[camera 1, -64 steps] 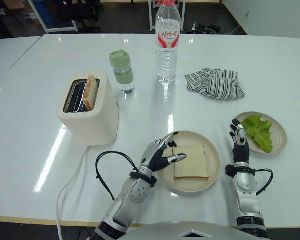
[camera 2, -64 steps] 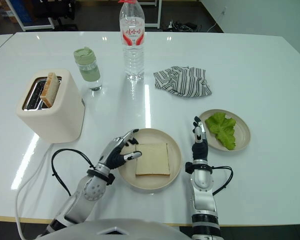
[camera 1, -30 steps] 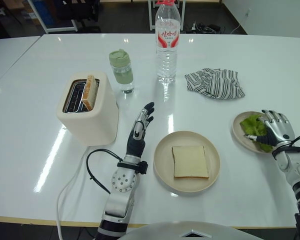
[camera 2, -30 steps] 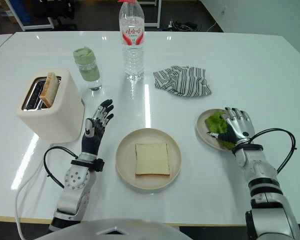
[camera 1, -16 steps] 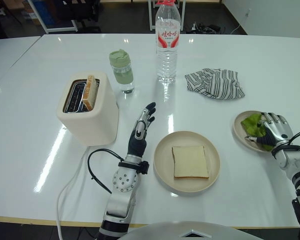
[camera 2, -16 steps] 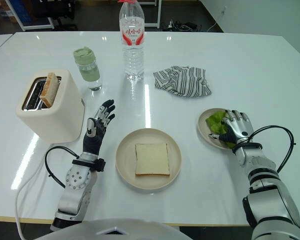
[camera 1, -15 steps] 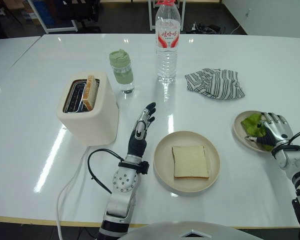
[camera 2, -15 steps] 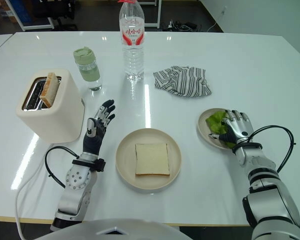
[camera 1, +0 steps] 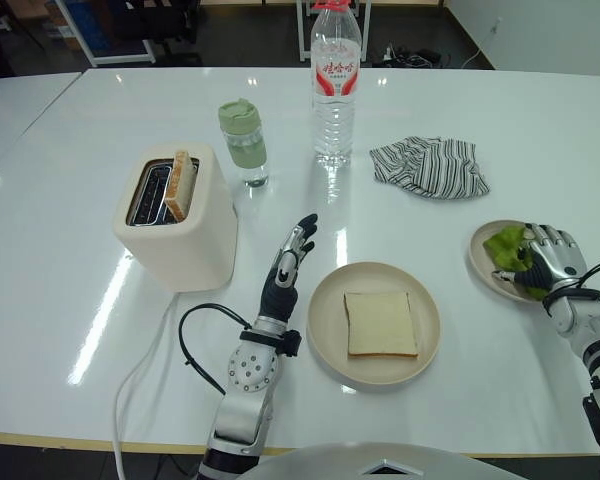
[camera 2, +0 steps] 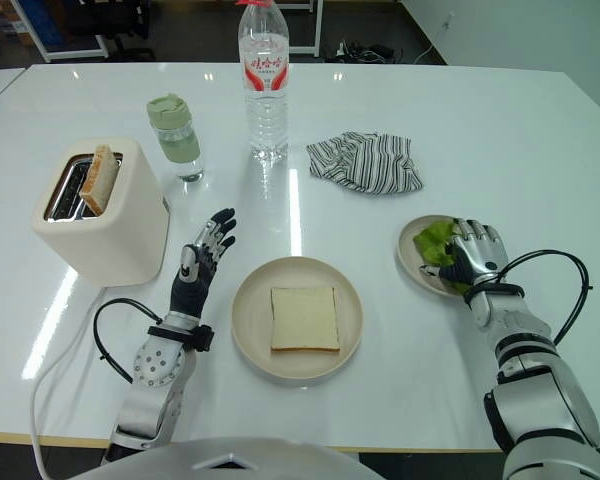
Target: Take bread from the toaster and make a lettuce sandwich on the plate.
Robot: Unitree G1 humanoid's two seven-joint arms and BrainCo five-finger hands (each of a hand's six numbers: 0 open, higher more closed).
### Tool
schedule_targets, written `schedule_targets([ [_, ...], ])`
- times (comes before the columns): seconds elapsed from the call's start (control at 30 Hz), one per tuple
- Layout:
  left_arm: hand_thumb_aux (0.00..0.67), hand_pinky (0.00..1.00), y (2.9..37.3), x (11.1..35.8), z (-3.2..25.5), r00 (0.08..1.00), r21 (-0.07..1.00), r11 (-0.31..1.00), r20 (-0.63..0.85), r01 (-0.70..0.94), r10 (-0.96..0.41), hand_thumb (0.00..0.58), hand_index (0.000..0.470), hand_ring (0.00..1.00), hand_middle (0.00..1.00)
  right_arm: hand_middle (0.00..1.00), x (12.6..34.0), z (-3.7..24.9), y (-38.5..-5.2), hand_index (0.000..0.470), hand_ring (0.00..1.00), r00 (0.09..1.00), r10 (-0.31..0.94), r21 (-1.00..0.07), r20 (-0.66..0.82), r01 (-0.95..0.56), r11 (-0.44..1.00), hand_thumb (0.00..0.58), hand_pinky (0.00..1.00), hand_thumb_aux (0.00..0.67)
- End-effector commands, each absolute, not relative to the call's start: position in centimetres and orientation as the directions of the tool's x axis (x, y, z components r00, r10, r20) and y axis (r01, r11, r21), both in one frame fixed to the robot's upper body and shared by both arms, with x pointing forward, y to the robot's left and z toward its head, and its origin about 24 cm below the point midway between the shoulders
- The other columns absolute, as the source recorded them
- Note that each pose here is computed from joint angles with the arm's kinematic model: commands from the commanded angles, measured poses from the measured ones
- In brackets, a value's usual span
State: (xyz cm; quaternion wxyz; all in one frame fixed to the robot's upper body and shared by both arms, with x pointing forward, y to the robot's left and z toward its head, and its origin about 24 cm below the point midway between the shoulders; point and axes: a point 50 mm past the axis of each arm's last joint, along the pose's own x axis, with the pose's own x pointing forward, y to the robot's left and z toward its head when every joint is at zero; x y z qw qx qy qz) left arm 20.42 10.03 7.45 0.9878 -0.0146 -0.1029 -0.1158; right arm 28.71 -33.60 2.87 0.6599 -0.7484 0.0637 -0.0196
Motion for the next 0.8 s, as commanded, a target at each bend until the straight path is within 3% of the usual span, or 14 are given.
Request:
schedule_targets([
  [0.03,0.000,0.00,9.9,20.3,7.2,0.954,0.007,0.972,0.190,0.236,-0.233,0.000,0.000,0.00,0.00,0.00,28.6,4.3,-33.5,0.000,0.00,0.996,-0.085,-0.999,0.027,0.025,-0.021,0.000,0.00,0.000],
  [0.17,0.000,0.00,9.9,20.3,7.1,0.955,0.008,0.973,0.186,0.233,-0.230,0.000,0.000,0.00,0.00,0.00,28.2,5.9,-32.9,0.000,0.00,0.993,-0.069,-0.983,0.100,0.109,0.144,0.000,0.00,0.000],
  [0.43,0.000,0.00,9.6,20.3,7.0,0.955,0.006,0.971,0.181,0.239,-0.236,0.000,0.000,0.00,0.00,0.00,27.7,3.9,-35.0,0.000,0.00,0.982,-0.184,-0.999,-0.049,-0.047,0.013,0.000,0.00,0.000],
  [0.67,0.000,0.00,9.6,20.2,7.0,0.954,0.006,0.969,0.175,0.245,-0.243,0.000,0.000,0.00,0.00,0.00,28.0,2.3,-34.5,0.000,0.00,0.972,-0.202,-0.992,-0.116,-0.122,-0.018,0.000,0.00,0.000],
  [0.73,0.000,0.00,9.6,20.2,7.0,0.954,0.007,0.970,0.174,0.245,-0.242,0.000,0.000,0.00,0.00,0.00,28.2,2.2,-34.4,0.048,0.00,0.972,-0.201,-0.991,-0.122,-0.130,-0.025,0.112,0.00,0.068],
  [0.77,0.000,0.00,9.6,20.2,6.9,0.955,0.007,0.970,0.173,0.245,-0.242,0.000,0.000,0.00,0.00,0.00,28.3,2.1,-34.3,0.120,0.00,0.972,-0.201,-0.991,-0.125,-0.133,-0.026,0.258,0.00,0.171],
  [0.8,0.000,0.00,9.6,20.1,6.9,0.955,0.007,0.970,0.173,0.245,-0.242,0.000,0.000,0.00,0.00,0.00,28.4,2.1,-34.3,0.182,0.00,0.971,-0.204,-0.990,-0.128,-0.136,-0.026,0.363,0.00,0.260],
])
